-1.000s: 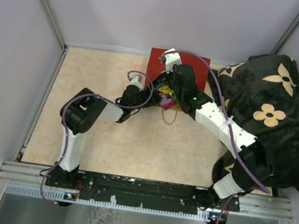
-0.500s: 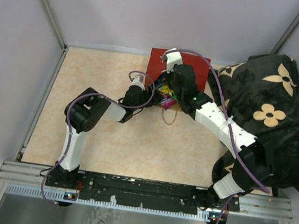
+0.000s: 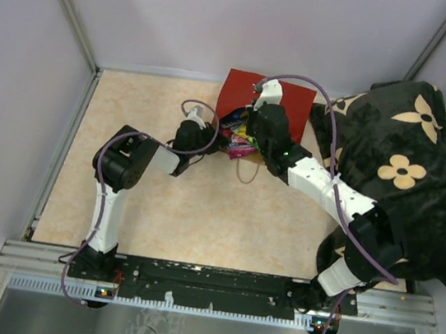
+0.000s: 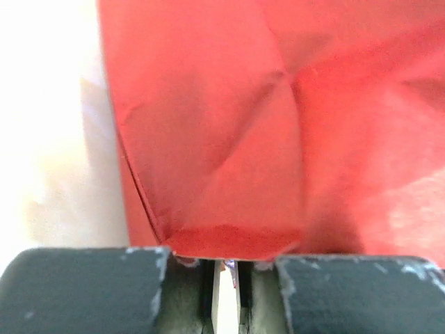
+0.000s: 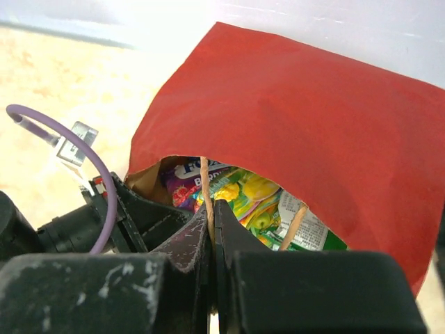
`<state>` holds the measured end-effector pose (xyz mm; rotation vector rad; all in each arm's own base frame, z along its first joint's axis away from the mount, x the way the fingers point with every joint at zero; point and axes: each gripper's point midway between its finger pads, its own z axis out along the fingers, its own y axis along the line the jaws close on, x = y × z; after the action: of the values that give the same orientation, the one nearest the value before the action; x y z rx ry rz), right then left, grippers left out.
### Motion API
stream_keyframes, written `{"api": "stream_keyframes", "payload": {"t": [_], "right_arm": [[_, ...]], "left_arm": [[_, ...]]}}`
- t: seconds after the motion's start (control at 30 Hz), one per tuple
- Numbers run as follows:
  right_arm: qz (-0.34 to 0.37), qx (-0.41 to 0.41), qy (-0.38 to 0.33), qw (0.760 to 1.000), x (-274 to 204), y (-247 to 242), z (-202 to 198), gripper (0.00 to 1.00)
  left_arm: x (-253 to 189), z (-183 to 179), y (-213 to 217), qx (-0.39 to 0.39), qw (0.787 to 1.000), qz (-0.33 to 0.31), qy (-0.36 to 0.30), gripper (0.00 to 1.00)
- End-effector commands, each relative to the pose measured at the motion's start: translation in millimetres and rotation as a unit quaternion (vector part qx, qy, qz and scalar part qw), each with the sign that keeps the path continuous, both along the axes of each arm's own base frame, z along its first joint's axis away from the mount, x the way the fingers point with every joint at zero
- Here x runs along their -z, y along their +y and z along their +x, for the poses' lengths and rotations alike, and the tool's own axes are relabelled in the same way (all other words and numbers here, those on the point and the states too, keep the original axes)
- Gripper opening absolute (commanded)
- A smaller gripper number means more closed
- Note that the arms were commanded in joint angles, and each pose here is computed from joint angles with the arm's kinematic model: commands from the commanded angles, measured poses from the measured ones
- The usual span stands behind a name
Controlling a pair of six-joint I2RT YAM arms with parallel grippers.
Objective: Take the snacks out of the paper bag
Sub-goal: Take out the snack from the paper bag.
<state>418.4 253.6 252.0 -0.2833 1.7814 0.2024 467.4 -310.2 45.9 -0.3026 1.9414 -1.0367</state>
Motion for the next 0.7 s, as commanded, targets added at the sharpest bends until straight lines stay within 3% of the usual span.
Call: {"api": "stream_keyframes", "payload": {"t": [0.0,0.2,0.3,0.4,0.67], "right_arm": [[0.126,0.054,-0.03,0.99,-33.5,20.1,18.5,0.0],[0.09,0.098,-0.024,0.991,-25.9,46.2,48.2,0.0],[0.07,0.117,-0.016,0.991,-19.8,49.0,60.2,0.0],[0.056,0.136,-0.02,0.989,-17.5,45.2,66.0,0.0],[0.053,0.16,-0.027,0.985,-20.8,31.2,71.7,0.0]], "left_arm": [[-10.1,32.2,33.1,0.011,1.0,-0.005,0.004,0.14],[-17.7,66.3,66.3,0.029,0.995,0.092,0.016,0.11],[-36.2,64.9,74.0,0.028,0.994,0.105,-0.004,0.01],[-43.5,49.7,75.7,0.038,0.994,0.106,-0.015,0.0],[-45.8,-32.4,96.5,0.05,0.994,0.101,-0.015,0.0]]}}
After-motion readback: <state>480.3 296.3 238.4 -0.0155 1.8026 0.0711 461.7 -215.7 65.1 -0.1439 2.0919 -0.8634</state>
